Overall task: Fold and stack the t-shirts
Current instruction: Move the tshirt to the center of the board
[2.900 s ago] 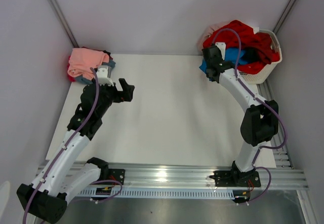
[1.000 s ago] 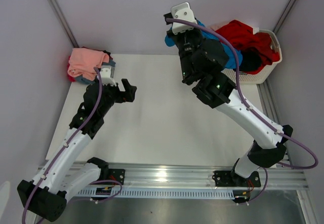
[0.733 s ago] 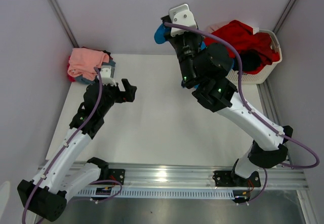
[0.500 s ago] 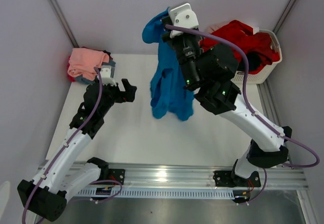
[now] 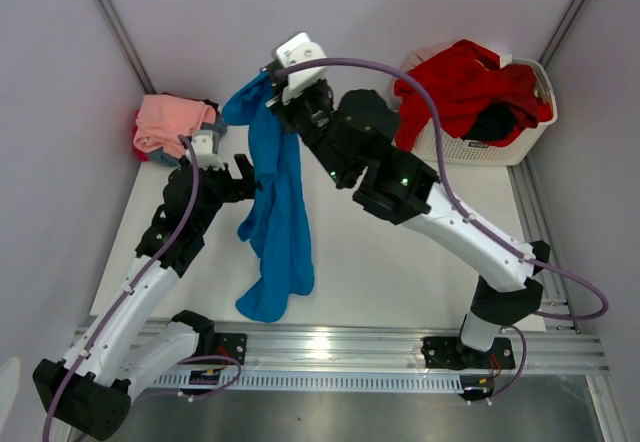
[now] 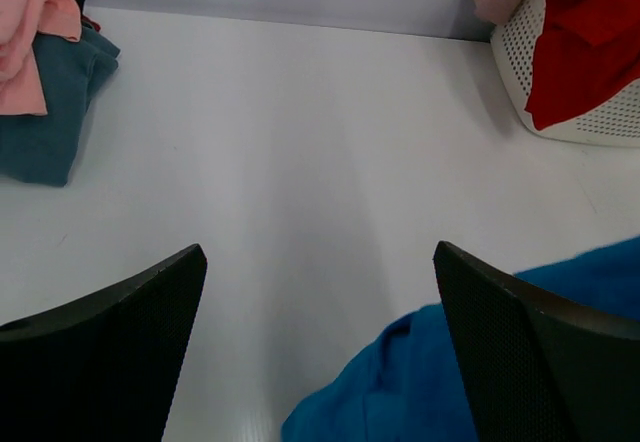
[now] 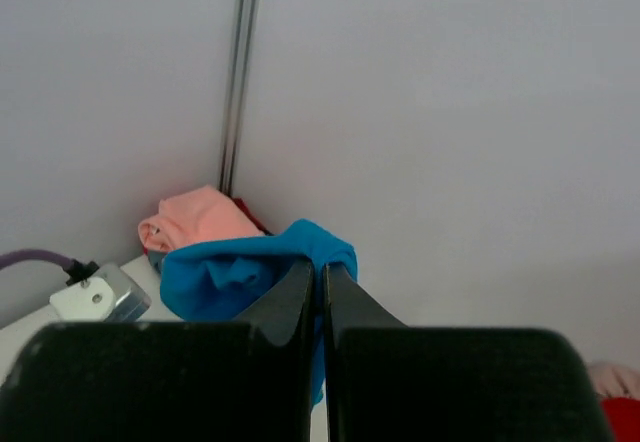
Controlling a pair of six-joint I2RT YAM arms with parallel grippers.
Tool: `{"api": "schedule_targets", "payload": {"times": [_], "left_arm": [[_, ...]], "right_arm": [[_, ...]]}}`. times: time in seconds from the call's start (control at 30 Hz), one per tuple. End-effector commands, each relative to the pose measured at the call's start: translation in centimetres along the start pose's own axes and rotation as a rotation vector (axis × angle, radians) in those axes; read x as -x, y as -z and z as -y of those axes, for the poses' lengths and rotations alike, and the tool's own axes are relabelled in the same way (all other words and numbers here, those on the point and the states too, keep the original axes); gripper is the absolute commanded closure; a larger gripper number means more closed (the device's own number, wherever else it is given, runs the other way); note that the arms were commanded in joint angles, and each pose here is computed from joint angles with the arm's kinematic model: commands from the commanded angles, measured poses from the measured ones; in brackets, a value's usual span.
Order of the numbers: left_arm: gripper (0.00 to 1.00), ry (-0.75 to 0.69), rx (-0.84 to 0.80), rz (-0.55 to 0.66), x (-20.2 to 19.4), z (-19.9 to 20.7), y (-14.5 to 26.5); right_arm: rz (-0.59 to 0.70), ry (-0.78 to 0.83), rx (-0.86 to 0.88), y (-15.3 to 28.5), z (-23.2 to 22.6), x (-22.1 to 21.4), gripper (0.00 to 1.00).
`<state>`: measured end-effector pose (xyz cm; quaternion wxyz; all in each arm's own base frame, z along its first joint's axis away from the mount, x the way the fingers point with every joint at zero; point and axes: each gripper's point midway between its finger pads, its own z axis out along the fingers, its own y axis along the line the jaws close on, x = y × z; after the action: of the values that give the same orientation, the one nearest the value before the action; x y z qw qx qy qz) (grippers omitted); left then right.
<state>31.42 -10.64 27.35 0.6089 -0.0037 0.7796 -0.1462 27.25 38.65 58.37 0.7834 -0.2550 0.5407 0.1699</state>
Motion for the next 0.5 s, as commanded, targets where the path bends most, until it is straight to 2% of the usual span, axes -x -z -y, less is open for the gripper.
{"api": "schedule_targets", "payload": {"times": [0.0,0.1,0.13,0.2,0.27,0.33,0.37,0.4,0.47], "left_arm": [[0.01,0.032,0.056,0.052,1.3,-0.7,0.4],[0.01,0.036,0.084,0.070,1.5,-1.3,0.8],[0.01,0.038,0.091,0.079,1.7,-1.4,1.0],[0.01,0.047,0.120,0.104,2.3,-1.9,1.5],[0.01,0.066,0.161,0.127,2.6,-2.7,2.0],[0.01,0.097,0.292,0.166,3.4,-4.9,2.7],[0.01,0.091,0.344,0.149,3.0,-5.8,2.9],[0.01,0.082,0.415,0.138,2.7,-6.9,2.8],[0.01,0.101,0.491,0.113,2.7,-7.8,3.1]], "right_arm": [[-0.043,0.002,0.014,-0.9,-2.5,-2.1,1.00],[-0.118,0.105,-0.154,-0.9,-0.4,-3.9,1.00],[-0.187,0.200,-0.254,-0.5,1.2,-5.4,1.00],[-0.237,0.280,-0.395,0.0,4.3,-6.5,1.00],[-0.325,0.355,-0.586,1.8,9.5,-8.5,1.00],[-0.405,0.354,-0.737,4.8,14.3,-9.8,1.00],[-0.428,0.355,-0.791,5.9,16.2,-10.3,1.00],[-0.466,0.357,-0.911,7.9,20.2,-10.7,1.00],[-0.478,0.351,-1.027,11.4,24.1,-10.1,1.00]]}}
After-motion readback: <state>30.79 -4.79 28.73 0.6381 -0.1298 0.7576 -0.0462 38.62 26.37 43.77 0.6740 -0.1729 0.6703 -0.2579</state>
